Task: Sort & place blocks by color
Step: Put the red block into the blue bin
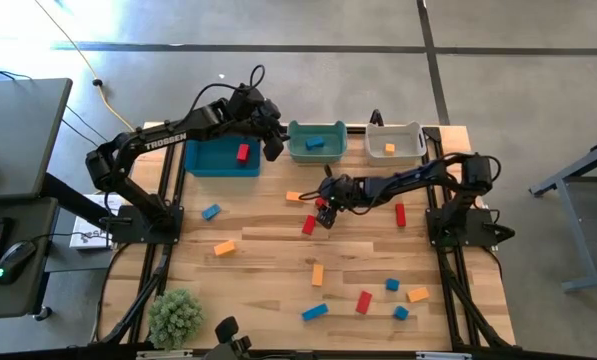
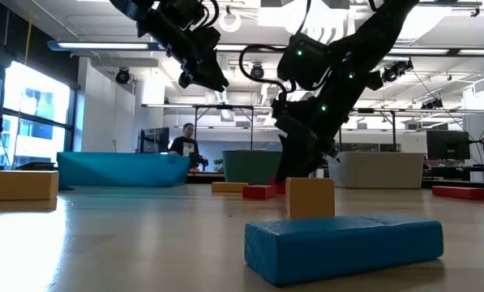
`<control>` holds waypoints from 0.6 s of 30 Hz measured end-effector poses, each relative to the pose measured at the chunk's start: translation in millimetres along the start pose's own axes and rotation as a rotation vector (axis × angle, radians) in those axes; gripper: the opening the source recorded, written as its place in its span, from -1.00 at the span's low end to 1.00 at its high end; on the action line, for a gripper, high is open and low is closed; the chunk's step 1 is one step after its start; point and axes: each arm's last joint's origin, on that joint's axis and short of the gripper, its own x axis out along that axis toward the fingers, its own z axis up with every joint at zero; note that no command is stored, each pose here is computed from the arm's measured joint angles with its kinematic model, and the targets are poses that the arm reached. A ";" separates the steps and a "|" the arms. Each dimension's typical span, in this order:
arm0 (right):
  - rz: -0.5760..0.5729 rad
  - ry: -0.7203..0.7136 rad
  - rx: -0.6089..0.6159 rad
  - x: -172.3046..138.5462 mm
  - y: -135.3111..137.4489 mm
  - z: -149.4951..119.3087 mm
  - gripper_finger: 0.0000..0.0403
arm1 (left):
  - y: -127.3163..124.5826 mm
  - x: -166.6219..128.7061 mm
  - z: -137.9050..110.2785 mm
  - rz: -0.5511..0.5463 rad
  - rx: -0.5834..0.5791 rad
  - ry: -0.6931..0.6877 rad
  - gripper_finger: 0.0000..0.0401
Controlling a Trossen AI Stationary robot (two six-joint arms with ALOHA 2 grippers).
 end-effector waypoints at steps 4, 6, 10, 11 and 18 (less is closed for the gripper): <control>-0.027 -0.001 0.000 4.2 -0.7 -1.6 0.18 | 0.1 0.0 0.0 0.000 0.008 0.000 -0.35; -0.044 -0.008 0.004 4.3 -1.2 -1.4 0.17 | 0.3 0.1 0.0 0.001 0.008 0.000 -0.35; -0.039 -0.032 0.009 4.3 -0.6 0.9 0.06 | 0.3 0.1 0.0 0.001 0.011 0.000 -0.35; -0.037 -0.038 0.010 4.3 -0.4 1.5 0.01 | 0.3 0.2 -0.1 0.001 0.011 0.000 -0.35; -0.022 -0.042 0.012 4.2 0.2 2.3 -0.42 | 0.3 0.2 -0.1 0.001 0.018 0.000 -0.35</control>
